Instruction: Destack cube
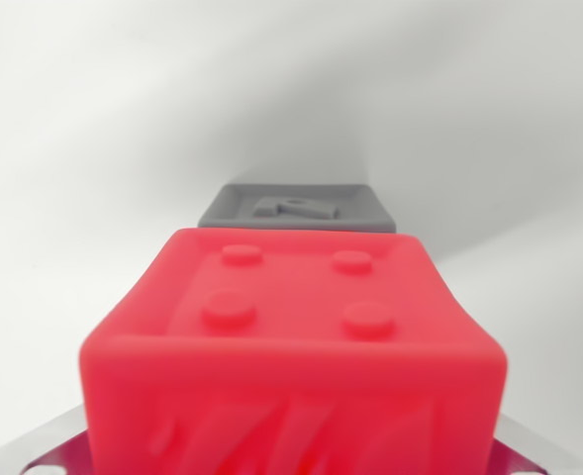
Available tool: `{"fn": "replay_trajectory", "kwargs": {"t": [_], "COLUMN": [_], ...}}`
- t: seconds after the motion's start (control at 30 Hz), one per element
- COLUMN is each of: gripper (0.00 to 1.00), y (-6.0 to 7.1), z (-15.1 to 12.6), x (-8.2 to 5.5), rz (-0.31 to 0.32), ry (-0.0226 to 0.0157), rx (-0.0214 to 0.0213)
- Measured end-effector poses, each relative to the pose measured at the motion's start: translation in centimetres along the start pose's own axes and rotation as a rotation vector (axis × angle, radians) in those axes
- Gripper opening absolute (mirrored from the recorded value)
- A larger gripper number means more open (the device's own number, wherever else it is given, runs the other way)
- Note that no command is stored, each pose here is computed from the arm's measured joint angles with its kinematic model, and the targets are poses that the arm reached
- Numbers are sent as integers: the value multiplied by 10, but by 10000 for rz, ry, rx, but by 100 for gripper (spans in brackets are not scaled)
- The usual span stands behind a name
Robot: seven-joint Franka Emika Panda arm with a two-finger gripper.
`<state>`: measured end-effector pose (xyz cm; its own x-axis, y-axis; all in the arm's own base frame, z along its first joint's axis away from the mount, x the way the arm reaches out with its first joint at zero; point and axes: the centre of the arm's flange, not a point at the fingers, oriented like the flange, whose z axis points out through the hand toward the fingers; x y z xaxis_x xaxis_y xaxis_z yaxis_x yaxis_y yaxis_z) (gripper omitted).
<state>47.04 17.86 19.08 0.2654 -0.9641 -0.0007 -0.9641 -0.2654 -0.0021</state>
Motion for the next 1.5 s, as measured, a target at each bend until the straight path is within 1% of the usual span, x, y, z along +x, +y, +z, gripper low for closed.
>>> {"fn": "replay_trajectory", "kwargs": {"t": [0.07, 0.17, 0.27, 0.37, 0.53, 0.57, 0.7, 0.73, 0.77, 0.93, 0.97, 1.03, 1.17, 1.27, 1.33, 1.5], "gripper": [0, 0, 0, 0, 0, 0, 0, 0, 0, 0, 0, 0, 0, 0, 0, 0], "y": [0, 0, 0, 0, -1, 0, -1, -2, -4, -13, -14, -17, -26, -31, -35, -45], "z": [-4, -12, -18, -27, -43, -47, -58, -59, -58, -53, -52, -53, -53, -53, -52, -51], "x": [0, 0, 0, 0, 0, 0, 0, 0, 0, -1, -1, -1, -1, -2, -2, -3], "rz": [-1, -3, -5, -3, -2, -2, -46, -102, -168, -451, -518, -620, -913, -1099, -1236, -1591], "ry": [5, 12, 16, 21, 29, 32, 34, 33, 32, 22, 20, 17, 9, 4, 1, -6], "rx": [-6, -3, 11, 8, 25, 23, 63, 71, 64, -1, -5, 2, 30, 25, 13, 14]}}
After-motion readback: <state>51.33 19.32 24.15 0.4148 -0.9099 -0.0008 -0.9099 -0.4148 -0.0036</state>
